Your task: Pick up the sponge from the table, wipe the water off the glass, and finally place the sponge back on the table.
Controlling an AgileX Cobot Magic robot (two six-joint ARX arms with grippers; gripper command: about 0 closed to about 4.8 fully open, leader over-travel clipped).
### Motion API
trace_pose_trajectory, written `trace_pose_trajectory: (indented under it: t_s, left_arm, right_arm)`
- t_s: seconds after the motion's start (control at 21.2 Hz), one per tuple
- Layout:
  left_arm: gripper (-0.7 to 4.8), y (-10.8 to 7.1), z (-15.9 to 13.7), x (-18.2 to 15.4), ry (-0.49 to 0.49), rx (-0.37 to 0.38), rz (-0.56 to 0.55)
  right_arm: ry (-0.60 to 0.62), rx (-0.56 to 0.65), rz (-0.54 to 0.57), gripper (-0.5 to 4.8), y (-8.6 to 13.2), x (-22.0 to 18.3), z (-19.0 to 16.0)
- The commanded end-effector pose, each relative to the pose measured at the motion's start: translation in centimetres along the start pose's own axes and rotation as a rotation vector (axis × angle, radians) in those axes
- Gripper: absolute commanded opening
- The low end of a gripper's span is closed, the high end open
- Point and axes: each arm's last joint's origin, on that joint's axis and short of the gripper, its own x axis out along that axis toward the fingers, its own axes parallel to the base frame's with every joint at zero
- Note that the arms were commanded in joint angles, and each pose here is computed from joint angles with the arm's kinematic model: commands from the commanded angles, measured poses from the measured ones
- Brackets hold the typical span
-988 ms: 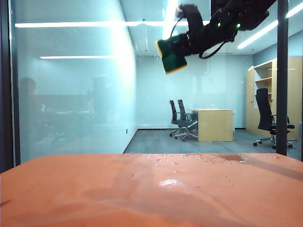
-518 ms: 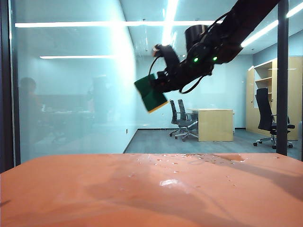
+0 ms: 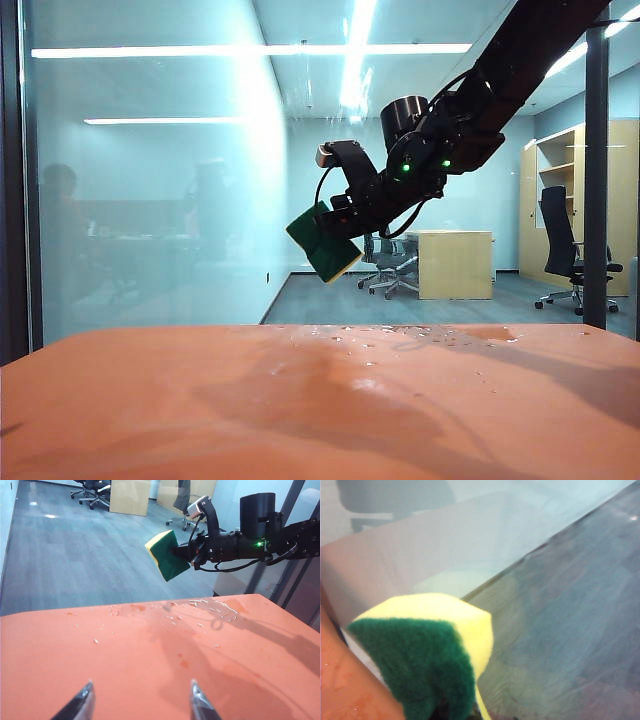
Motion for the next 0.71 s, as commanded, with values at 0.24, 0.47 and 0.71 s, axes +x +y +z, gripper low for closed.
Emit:
trace_pose_trajectory:
  t_s: [0.24, 0.47, 0.71]
  left_arm:
    - [2.43, 0.0, 0.2, 0.0, -0.014, 0.011, 0.001]
    - [2.42, 0.0, 0.2, 0.0, -0.011, 0.010, 0.001]
    - [2.42, 0.0, 0.2, 0.0, -0.011, 0.010, 0.002]
  right_arm:
    - [-0.093, -0.030, -0.064, -0.02, -0.6, -0.8, 2.3]
    - [-0.143, -0.041, -0.095, -0.02, -1.7, -2.0, 5.2]
    - [-0.184, -0.052, -0.144, -0.02, -2.4, -3.9, 8.5]
